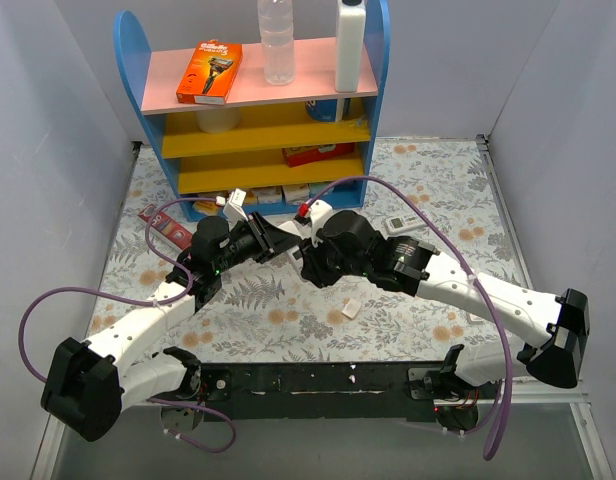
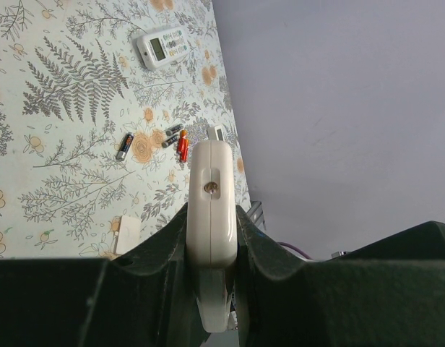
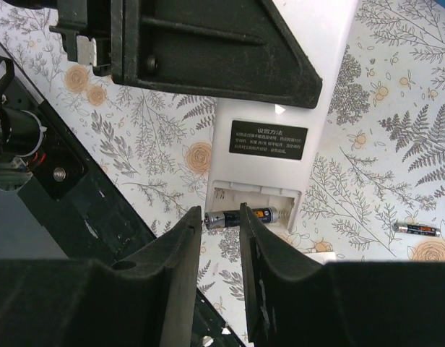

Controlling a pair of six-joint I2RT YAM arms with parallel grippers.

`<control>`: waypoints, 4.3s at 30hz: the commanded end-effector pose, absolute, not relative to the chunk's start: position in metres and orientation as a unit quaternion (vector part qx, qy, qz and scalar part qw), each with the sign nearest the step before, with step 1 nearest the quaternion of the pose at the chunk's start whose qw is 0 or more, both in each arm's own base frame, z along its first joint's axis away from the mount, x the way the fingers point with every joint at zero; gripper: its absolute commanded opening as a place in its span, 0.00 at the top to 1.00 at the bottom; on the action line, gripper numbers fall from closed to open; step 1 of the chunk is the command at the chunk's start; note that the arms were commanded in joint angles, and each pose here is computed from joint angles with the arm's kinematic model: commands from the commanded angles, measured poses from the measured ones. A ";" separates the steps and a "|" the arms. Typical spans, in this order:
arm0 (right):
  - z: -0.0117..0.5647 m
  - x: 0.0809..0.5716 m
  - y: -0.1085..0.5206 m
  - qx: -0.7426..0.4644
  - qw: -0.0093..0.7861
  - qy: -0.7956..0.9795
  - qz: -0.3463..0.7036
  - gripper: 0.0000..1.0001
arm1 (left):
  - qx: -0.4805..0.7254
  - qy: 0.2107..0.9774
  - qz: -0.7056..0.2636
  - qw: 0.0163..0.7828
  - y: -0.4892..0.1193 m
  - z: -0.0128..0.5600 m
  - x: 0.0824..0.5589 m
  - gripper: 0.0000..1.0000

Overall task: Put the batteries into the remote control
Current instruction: Load the battery into the remote control.

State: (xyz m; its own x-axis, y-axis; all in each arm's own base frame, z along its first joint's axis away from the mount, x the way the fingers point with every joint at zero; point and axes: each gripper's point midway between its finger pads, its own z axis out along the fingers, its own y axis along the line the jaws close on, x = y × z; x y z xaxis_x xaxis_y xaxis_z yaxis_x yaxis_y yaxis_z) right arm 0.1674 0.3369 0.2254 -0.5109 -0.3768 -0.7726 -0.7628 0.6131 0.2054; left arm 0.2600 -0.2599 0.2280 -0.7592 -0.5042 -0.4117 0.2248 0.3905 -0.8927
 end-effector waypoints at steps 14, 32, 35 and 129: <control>0.252 0.170 0.348 -0.343 0.378 0.807 0.298 0.67 | -0.082 0.745 -0.554 0.362 -0.256 0.252 0.260 1.00; 0.241 0.172 0.346 -0.341 0.373 0.815 0.283 0.73 | -0.080 0.737 -0.561 0.369 -0.255 0.264 0.258 1.00; 0.242 0.173 0.347 -0.341 0.377 0.813 0.285 0.73 | -0.080 0.735 -0.564 0.368 -0.255 0.267 0.258 1.00; 0.209 0.200 0.320 -0.320 0.440 0.813 0.209 0.82 | -0.142 0.697 -0.616 0.339 -0.250 0.301 0.247 1.00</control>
State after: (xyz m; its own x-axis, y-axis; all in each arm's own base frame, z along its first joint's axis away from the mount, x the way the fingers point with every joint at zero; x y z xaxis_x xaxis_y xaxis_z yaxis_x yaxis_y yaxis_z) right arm 0.1857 0.3375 0.2257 -0.4203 -0.3202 -0.8490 -0.7549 0.6425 0.1315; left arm 0.2650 -0.2443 0.2373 -0.7200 -0.6138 -0.3238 0.1087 0.3611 -0.9262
